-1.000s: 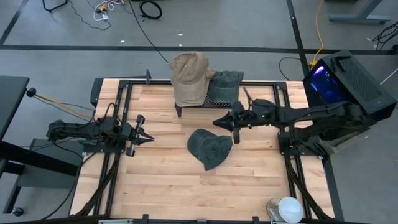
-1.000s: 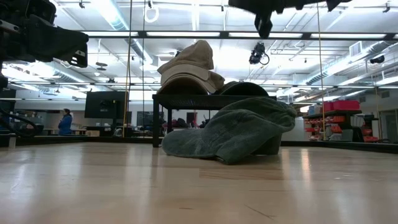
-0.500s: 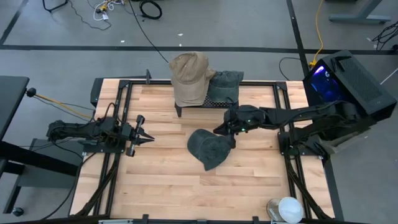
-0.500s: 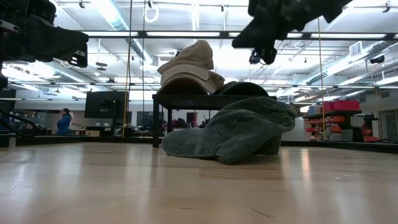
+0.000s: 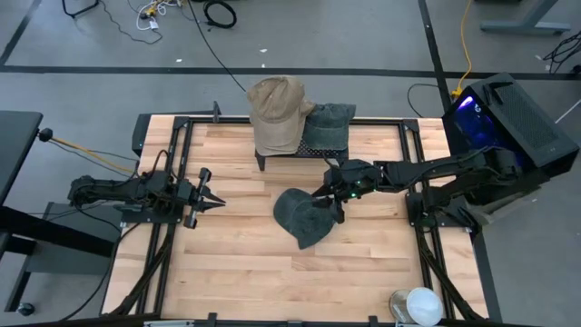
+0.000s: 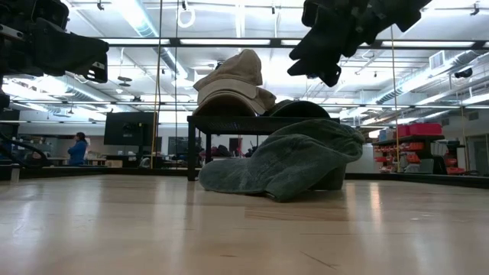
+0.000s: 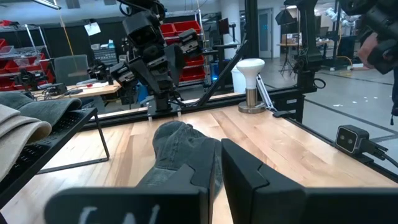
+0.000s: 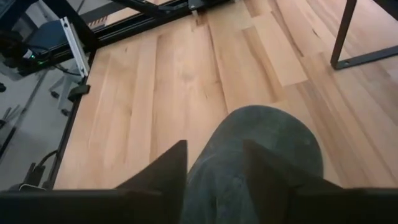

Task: Pick & Place hat
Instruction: Stack the black cap on the other black cap on the shelf

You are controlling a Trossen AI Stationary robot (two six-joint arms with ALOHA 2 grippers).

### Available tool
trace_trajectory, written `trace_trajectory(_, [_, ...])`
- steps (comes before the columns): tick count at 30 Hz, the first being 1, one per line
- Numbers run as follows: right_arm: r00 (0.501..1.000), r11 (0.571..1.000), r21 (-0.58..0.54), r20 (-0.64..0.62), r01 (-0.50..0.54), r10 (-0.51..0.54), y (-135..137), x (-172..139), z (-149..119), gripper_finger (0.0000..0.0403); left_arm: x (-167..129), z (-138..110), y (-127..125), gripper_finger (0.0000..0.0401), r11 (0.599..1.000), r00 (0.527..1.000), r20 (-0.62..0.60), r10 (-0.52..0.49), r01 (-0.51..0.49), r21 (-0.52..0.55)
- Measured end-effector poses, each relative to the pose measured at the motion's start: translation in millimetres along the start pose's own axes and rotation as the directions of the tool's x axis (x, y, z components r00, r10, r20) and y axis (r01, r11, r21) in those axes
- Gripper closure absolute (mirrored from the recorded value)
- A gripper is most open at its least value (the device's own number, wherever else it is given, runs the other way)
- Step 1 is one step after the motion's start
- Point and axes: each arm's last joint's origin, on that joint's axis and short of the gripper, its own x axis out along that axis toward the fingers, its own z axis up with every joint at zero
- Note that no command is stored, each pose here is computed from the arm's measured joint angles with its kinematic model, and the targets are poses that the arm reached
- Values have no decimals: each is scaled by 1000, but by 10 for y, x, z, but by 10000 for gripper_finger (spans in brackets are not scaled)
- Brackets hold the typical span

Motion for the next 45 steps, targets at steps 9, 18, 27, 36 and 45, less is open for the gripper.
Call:
trace_trajectory(9, [1000,1000,16,0,-18,18,17,-11,35,183,0,0,0,367,1000,1000,0,0,0,0])
trace_trajectory(18, [989,999,-23,-142,41,-44,94,-91,262,182,0,0,0,367,1000,1000,0,0,0,0])
trace_trajectory(27, [951,998,-48,-305,37,-50,118,170,310,184,0,0,0,367,1000,1000,0,0,0,0])
trace_trajectory(36, [898,989,-150,-435,-3,-63,188,502,77,184,0,0,0,367,1000,1000,-1,0,0,0])
trace_trajectory(45, [870,969,-223,-452,105,-198,130,558,7,184,0,-1,0,367,1000,1000,-1,1,-1,0])
